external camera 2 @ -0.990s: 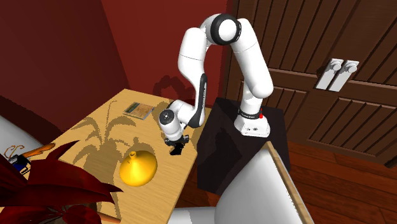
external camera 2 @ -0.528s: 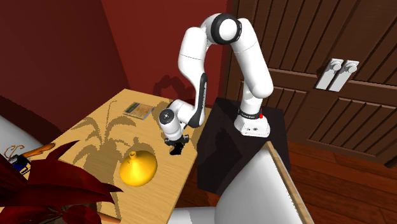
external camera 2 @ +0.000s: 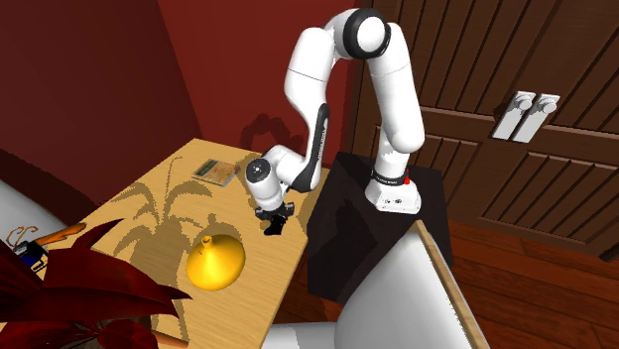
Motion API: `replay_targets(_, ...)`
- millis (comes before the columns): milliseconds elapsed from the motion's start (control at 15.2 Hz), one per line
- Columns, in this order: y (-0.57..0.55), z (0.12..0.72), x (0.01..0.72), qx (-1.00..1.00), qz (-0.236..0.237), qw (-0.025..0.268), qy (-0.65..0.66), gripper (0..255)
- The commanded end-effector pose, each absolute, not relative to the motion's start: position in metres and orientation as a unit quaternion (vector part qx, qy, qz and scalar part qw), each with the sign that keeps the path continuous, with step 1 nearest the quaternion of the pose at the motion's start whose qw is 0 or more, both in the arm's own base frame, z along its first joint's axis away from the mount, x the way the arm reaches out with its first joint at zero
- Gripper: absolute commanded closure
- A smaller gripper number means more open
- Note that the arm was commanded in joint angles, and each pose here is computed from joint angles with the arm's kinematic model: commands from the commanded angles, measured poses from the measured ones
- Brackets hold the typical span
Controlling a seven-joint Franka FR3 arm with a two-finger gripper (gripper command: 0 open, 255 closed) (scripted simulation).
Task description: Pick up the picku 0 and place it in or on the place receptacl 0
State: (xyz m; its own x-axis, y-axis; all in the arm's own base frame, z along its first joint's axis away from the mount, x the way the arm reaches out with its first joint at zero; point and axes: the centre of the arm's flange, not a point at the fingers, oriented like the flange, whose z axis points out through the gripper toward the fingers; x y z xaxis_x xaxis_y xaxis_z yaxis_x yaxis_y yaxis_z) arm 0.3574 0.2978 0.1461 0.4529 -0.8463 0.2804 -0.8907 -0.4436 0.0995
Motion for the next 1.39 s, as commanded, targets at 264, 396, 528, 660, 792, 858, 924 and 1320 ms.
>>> replay_targets(264, 0.298, 0.178, 0.357, 0.844, 0.095, 0.117, -0.514, 255)
replay_targets(396, 0.298, 0.189, 0.357, 0.844, 0.095, 0.117, -0.514, 255)
replay_targets(528, 0.298, 0.199, 0.357, 0.844, 0.095, 0.117, -0.514, 255)
replay_targets(660, 0.298, 0.21, 0.357, 0.844, 0.095, 0.117, -0.514, 255)
replay_targets(792, 0.298, 0.22, 0.357, 0.844, 0.095, 0.117, -0.514, 255)
replay_targets(858, 0.298, 0.226, 0.357, 0.844, 0.095, 0.117, -0.514, 255)
replay_targets(924, 0.298, 0.231, 0.357, 0.844, 0.095, 0.117, -0.514, 255)
replay_targets(1320, 0.298, 0.263, 0.357, 0.844, 0.095, 0.117, -0.514, 255)
